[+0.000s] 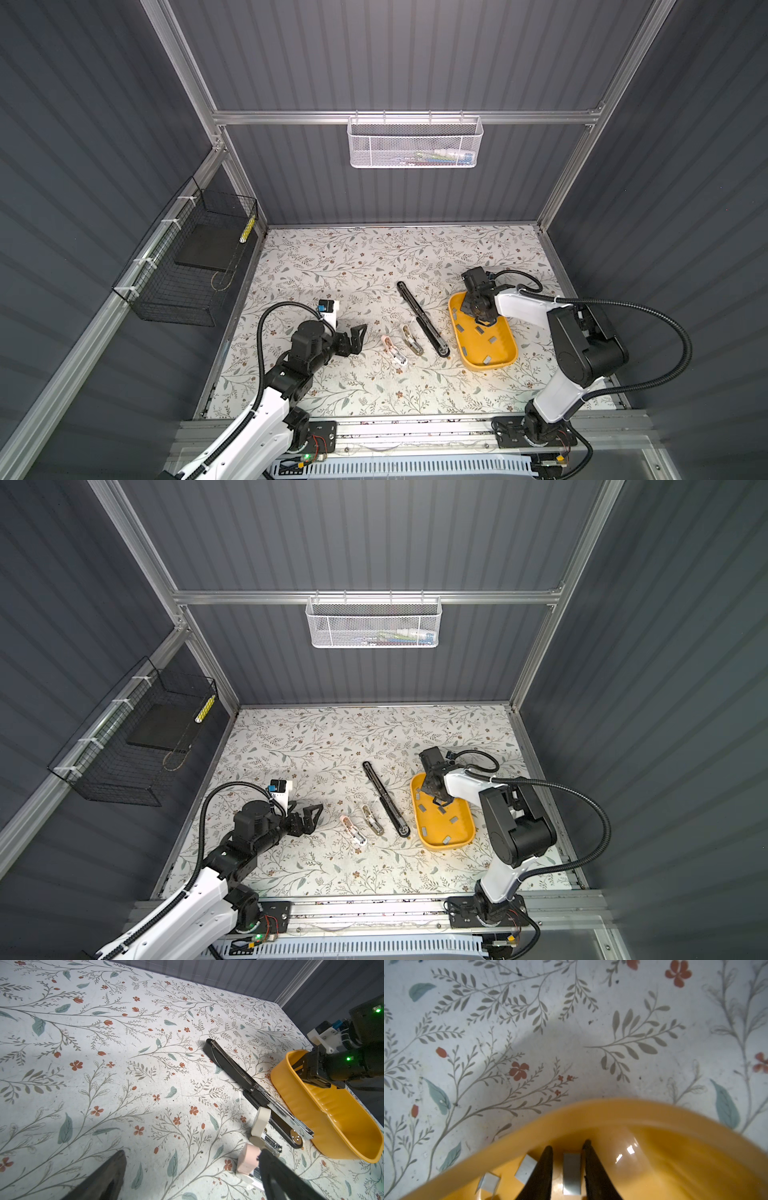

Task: Load the staples into the stapler
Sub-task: 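Lower the right gripper into the yellow tray toward a staple strip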

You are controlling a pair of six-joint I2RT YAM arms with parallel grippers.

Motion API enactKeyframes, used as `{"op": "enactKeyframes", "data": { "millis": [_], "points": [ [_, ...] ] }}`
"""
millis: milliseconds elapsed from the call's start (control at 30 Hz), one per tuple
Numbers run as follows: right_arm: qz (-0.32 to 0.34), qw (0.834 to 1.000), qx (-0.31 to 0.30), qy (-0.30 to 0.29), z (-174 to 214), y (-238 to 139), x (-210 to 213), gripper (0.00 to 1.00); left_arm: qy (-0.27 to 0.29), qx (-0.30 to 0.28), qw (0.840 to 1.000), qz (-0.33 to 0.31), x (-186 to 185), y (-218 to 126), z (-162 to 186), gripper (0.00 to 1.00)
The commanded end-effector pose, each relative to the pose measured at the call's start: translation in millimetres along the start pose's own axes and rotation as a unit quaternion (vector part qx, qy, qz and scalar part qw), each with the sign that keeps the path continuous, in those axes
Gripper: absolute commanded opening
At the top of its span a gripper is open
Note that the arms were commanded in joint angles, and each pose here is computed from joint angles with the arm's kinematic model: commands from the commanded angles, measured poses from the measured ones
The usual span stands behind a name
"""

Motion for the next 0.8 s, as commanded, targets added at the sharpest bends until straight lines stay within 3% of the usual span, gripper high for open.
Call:
{"op": "enactKeyframes", "data": {
  "millis": [0,400,600,767],
  "points": [
    [0.015,0.999,0.039,-0.019,12.1,14.1,-1.2,0.27,0.0,-0.001,1.0,-0.005,0.5,-1.6,-0.7,1.0],
    [0.017,0.999,0.032,-0.015,13.2,12.1,-3.9,0.2,0.0,0.0,1.0,-0.006,0.7,-1.4,-0.6,1.0],
    [0.014,0.999,0.029,-0.011,14.5,9.4,-5.6,0.3,0.0,-0.003,1.0,-0.005,0.7,-2.1,-0.5,1.0],
    [0.003,1.0,0.021,0.003,17.2,1.1,-9.5,0.32,0.0,-0.001,1.0,-0.006,0.9,-1.3,-0.6,1.0]
  ]
}}
Point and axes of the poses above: each gripper's point midway between its finger pads, its own y axis out along the fingers, its own x axis along the line the jaws close on, z = x × y, the point moved 8 cm from there along -y, back along the fingers
